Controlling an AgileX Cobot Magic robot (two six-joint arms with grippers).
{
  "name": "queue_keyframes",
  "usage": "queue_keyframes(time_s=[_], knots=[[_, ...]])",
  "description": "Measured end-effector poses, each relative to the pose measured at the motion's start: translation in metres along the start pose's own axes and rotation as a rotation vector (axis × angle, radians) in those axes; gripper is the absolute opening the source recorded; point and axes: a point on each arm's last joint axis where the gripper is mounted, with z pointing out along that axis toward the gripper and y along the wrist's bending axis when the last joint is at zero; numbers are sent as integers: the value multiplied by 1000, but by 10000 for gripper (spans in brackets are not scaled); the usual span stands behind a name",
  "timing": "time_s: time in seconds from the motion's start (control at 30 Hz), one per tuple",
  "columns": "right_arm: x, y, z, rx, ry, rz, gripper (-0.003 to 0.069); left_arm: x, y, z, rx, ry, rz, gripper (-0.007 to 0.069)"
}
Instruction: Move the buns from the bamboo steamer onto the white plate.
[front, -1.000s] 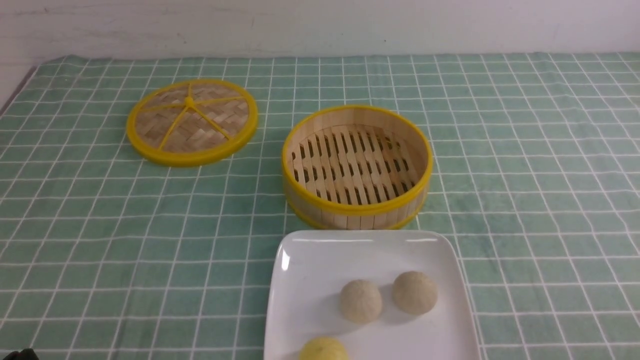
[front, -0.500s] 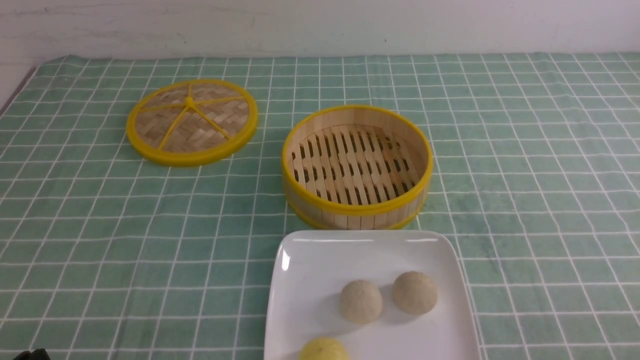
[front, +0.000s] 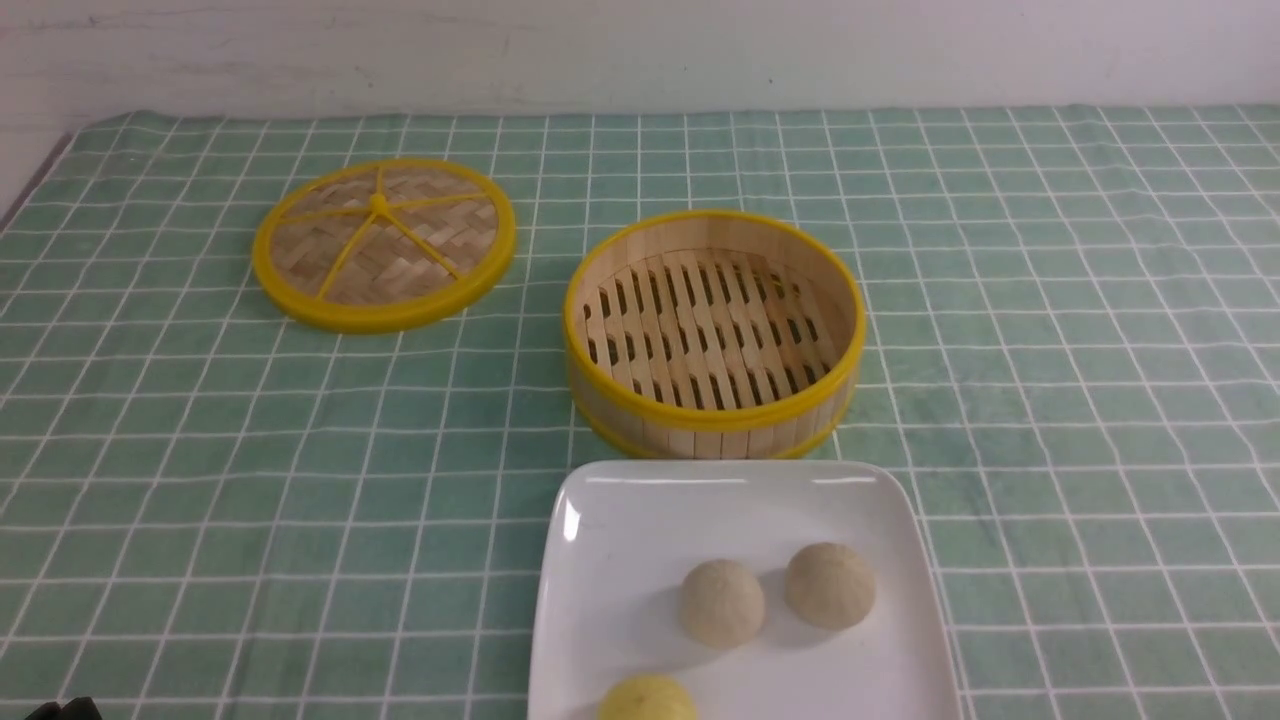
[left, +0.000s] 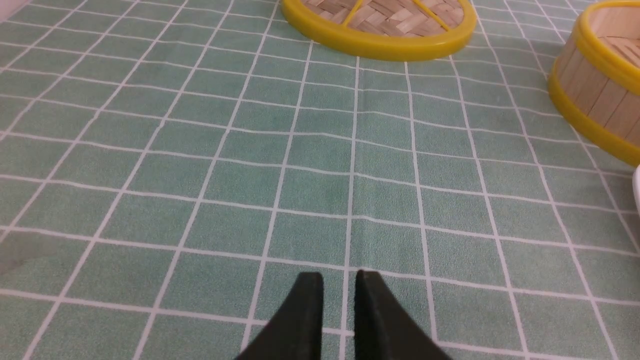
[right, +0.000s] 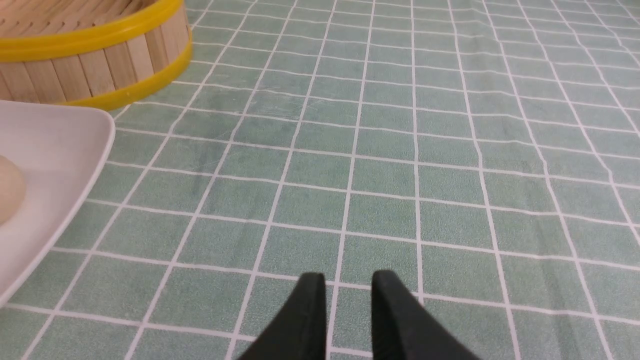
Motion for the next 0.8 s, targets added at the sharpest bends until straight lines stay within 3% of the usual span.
queue_keyframes(time_s=[0.8], knots=[[0, 0, 0, 0, 0, 0, 192, 0, 0, 0, 0, 0, 1, 146]])
